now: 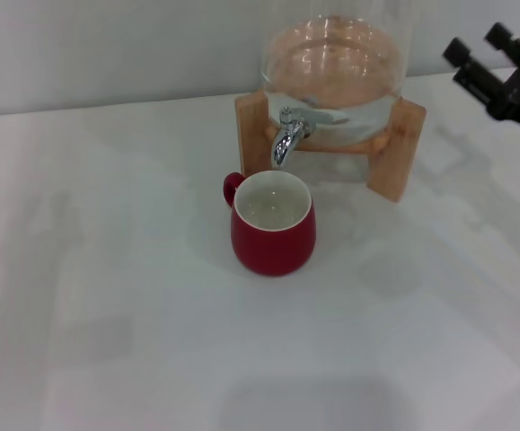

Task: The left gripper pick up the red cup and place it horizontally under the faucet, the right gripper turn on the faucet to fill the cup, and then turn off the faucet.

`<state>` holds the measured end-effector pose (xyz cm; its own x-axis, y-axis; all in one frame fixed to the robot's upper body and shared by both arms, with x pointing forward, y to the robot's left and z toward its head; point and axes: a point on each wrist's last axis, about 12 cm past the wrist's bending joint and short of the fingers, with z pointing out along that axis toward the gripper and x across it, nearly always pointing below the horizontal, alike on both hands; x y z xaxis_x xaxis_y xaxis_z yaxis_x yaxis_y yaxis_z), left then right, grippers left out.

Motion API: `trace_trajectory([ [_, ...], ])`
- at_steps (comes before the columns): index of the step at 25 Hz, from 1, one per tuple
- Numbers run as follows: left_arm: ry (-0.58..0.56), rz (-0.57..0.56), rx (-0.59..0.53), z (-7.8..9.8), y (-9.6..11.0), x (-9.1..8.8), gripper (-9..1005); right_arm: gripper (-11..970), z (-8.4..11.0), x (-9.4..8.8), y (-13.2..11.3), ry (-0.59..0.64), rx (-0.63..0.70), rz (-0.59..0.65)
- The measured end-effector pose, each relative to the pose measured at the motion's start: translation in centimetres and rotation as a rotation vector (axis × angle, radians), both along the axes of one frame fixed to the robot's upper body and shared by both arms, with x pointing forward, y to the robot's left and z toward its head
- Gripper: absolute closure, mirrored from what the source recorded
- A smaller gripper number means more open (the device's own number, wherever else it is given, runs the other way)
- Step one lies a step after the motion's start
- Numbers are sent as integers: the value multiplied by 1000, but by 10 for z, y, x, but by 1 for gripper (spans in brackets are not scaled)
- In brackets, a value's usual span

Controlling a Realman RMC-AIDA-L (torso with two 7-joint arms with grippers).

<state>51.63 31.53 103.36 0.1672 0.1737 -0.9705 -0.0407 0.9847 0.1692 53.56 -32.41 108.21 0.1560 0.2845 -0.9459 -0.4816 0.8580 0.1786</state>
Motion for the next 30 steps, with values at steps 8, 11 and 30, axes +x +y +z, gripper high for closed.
trace_trajectory([
  [8,-8,62,-30,0,7,-1,574,135,2,11,-33,3,-73,-234],
  [11,-14,93,-48,1,11,-2,574,135,3,11,-46,-3,-79,-334],
  [30,-88,196,-101,8,25,-6,574,135,-1,5,-74,19,-82,-531],
])
